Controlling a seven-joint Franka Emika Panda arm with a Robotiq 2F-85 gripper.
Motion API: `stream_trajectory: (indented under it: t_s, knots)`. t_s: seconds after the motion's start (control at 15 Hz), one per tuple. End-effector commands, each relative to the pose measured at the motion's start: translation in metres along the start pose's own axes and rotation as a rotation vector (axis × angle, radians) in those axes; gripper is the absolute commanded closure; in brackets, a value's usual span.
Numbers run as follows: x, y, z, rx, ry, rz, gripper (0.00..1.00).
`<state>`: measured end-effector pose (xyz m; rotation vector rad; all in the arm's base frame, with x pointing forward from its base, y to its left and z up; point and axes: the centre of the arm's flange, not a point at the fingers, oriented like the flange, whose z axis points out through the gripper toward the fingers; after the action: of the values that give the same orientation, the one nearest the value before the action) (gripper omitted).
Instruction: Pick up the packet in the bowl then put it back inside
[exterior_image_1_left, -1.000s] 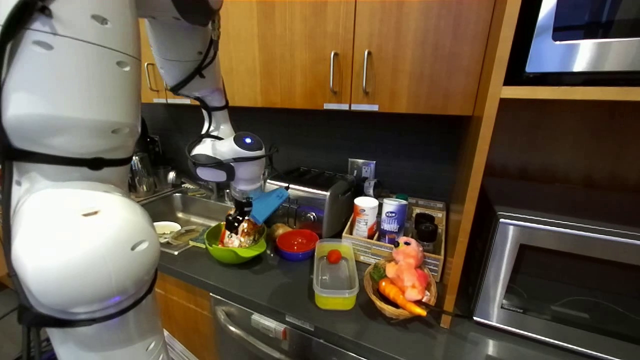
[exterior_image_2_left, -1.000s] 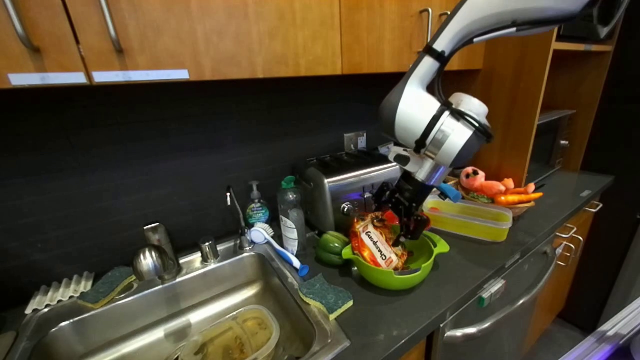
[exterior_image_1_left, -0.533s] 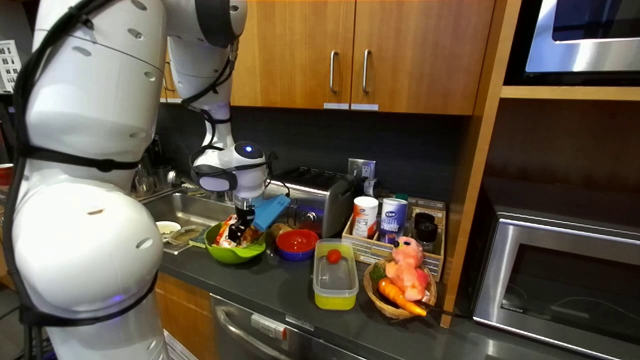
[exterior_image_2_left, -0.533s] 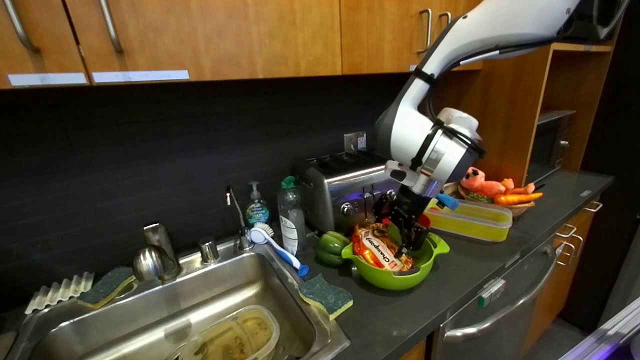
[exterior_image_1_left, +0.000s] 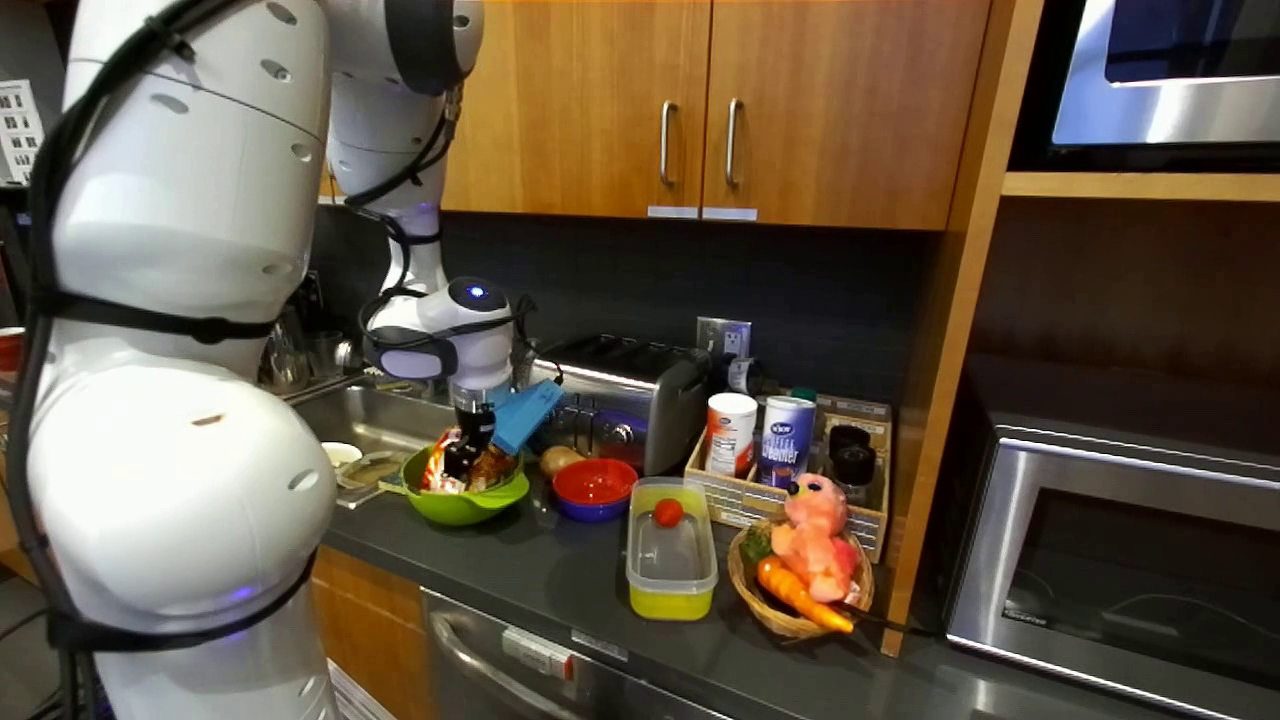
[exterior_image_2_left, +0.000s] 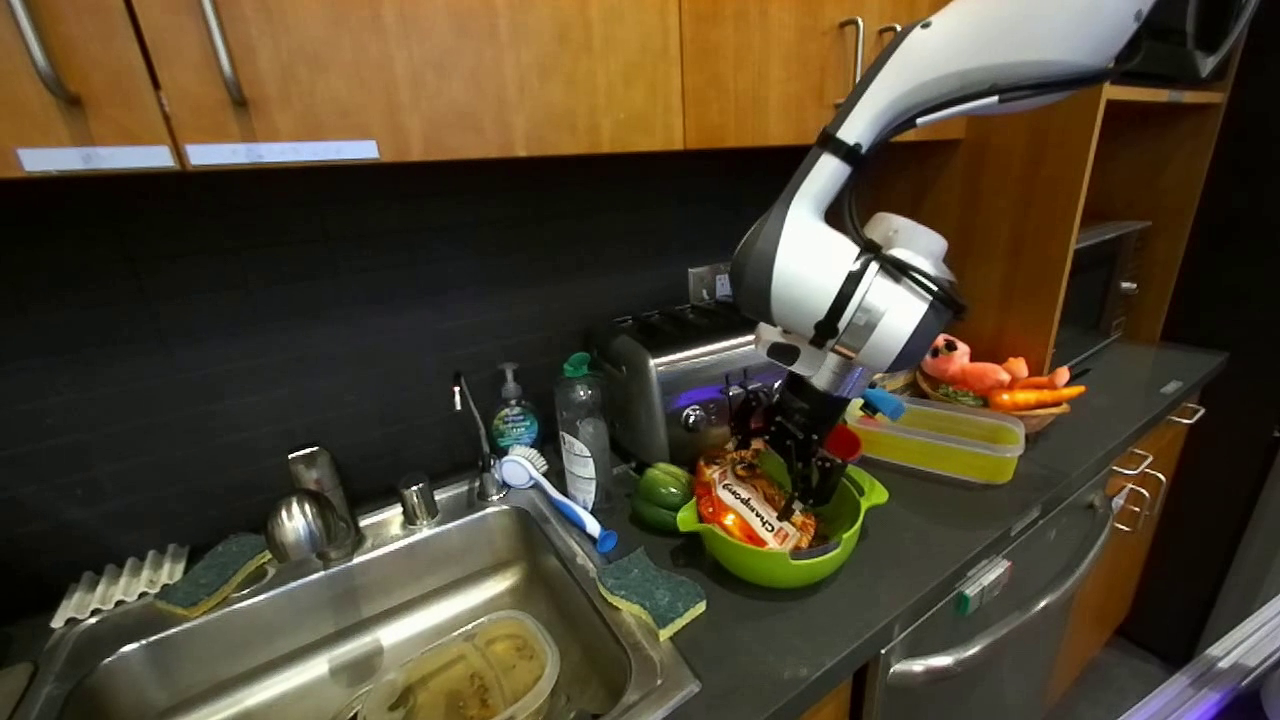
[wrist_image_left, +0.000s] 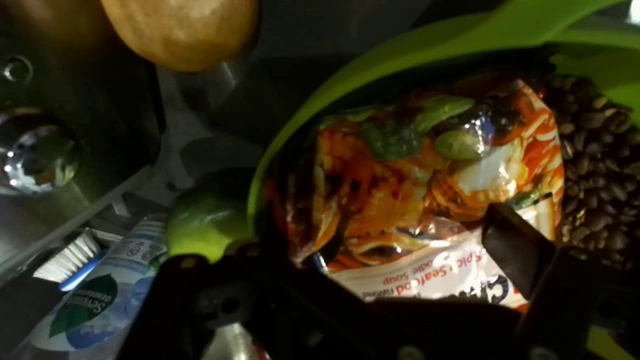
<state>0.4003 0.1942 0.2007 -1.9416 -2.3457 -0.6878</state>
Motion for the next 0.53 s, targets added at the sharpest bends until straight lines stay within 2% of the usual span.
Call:
stream_trajectory:
  t_s: [0.0,0.47]
  knots:
    - [0.024,-0.002,-0.020,-0.034,-0.023,-0.018,0.00]
    - [0.034,0.002,-0.031,-0.055,-0.034,-0.015,0.00]
